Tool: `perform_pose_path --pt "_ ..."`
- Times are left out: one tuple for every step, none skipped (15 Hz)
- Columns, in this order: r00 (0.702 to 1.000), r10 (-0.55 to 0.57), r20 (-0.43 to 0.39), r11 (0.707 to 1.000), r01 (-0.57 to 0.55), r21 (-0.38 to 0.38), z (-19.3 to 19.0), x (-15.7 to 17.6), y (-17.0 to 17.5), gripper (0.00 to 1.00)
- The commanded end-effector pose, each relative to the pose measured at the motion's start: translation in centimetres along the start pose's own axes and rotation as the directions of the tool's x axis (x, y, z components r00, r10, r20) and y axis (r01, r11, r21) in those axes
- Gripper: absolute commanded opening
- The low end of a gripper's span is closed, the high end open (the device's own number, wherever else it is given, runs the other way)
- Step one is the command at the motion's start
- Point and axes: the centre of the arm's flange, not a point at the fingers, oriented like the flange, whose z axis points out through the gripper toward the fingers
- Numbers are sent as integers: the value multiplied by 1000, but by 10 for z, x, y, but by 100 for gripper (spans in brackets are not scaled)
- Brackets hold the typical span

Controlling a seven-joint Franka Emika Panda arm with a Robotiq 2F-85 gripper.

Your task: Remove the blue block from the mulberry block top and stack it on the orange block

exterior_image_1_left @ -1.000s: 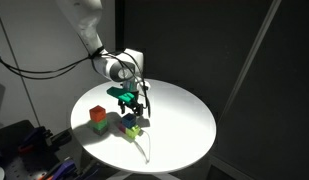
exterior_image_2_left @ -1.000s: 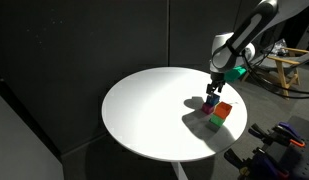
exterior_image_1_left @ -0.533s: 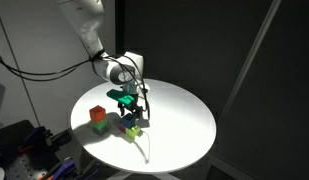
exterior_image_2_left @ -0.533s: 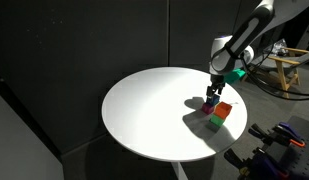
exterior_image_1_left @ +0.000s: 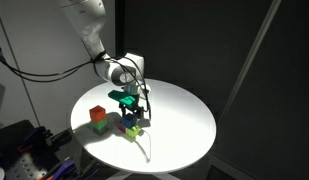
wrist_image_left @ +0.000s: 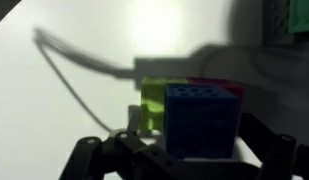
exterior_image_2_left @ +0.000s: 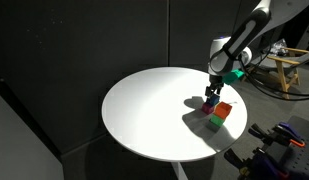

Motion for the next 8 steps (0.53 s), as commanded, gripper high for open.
perform_pose_path --pt "1000 -6 -16 1000 5 -20 1 9 1 75" --pt "1000 -6 -16 1000 6 -21 1 9 1 74" --pt "1000 -7 -14 1000 7 -22 2 9 1 66" --pt "1000 -8 -13 1000 8 -22 3 9 1 58" --pt "1000 -9 -11 1000 9 -22 4 9 1 49" --pt "1000 -12 -7 1000 11 -24 5 9 1 42" --pt "1000 -13 -5 1000 13 -26 5 8 0 34" --pt "1000 -19 -3 999 19 -27 4 8 0 31"
